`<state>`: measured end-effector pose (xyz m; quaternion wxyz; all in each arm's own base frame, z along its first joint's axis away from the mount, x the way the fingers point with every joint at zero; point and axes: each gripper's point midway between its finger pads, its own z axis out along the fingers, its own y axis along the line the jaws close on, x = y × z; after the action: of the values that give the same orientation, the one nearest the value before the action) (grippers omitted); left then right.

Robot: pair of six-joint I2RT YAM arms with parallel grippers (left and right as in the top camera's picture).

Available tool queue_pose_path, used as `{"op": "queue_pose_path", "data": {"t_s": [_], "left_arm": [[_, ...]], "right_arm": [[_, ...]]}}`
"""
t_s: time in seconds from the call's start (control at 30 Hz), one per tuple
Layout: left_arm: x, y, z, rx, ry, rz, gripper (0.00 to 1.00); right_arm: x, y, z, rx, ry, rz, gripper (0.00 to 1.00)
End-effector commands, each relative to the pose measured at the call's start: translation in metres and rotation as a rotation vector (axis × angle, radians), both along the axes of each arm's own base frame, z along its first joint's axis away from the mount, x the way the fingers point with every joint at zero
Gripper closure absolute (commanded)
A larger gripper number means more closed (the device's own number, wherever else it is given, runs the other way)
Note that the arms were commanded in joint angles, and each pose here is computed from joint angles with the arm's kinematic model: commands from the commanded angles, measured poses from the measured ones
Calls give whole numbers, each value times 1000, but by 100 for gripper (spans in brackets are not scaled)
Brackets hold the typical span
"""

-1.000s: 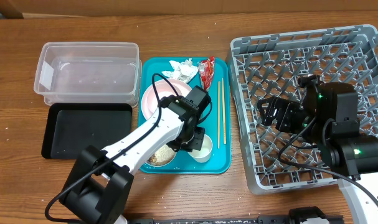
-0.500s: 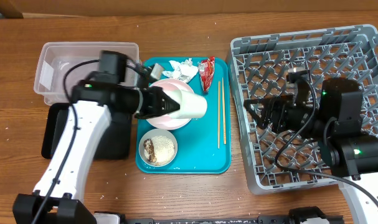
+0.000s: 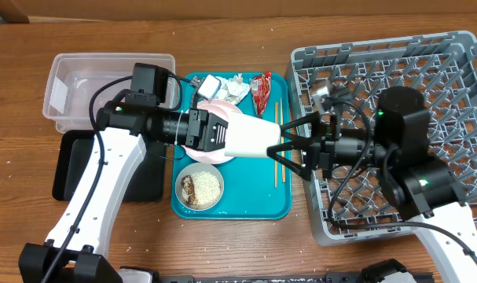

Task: Sort waste into correct bins and load items into the dishwasher
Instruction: 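Hand the white cup from left gripper to right gripper, then place the white cup upside down in the dish rack with right gripper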

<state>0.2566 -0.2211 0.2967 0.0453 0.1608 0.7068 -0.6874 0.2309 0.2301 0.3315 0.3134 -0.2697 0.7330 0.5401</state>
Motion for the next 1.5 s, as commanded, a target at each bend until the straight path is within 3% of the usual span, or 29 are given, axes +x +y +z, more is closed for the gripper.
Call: {"op": "queue_pose_path", "data": {"t_s": [0.0,0.1,0.17,0.23,0.3,0.33,0.43,0.5,0.53,0.7,0.87,1.23,1.3,1.4,1.47], "left_arm": [[-10,-8,11,-48,-38,-50,96],[-9,-12,1,9,-49,-39,96],[-6,-12,-6,46,-55,-24,90],[-3,-12,-11,77,-52,-10,75],[-2,-11,-14,97,-48,-1,51],[-1,-11,-16,109,-50,5,45],[6,-7,-27,173,-57,41,28],[12,-1,-37,235,-54,78,4],[16,4,-45,279,-46,103,0],[24,24,-61,377,6,175,0],[27,27,-60,370,11,188,5],[33,31,-53,414,-49,219,11],[33,33,-45,429,-81,235,11],[35,42,-35,505,-135,284,11],[34,52,-30,587,-158,326,10]], "right_arm": [[-3,8,9,9,-11,25,28],[-9,14,11,18,-21,57,38],[-11,15,14,27,-35,70,44],[-12,14,17,31,-46,69,55],[-13,13,18,30,-48,64,58],[-11,12,17,25,-47,51,61],[3,-2,8,-30,-27,-71,61],[12,-18,2,-74,-12,-177,61],[17,-31,-1,-104,-2,-254,61],[29,-110,-31,-294,84,-648,61],[10,-178,-79,-523,308,-989,63],[-38,-190,-160,-827,796,-936,64],[-34,-189,-167,-851,832,-921,59],[-29,-188,-175,-871,858,-911,37],[-24,-188,-177,-869,854,-912,28]]}}
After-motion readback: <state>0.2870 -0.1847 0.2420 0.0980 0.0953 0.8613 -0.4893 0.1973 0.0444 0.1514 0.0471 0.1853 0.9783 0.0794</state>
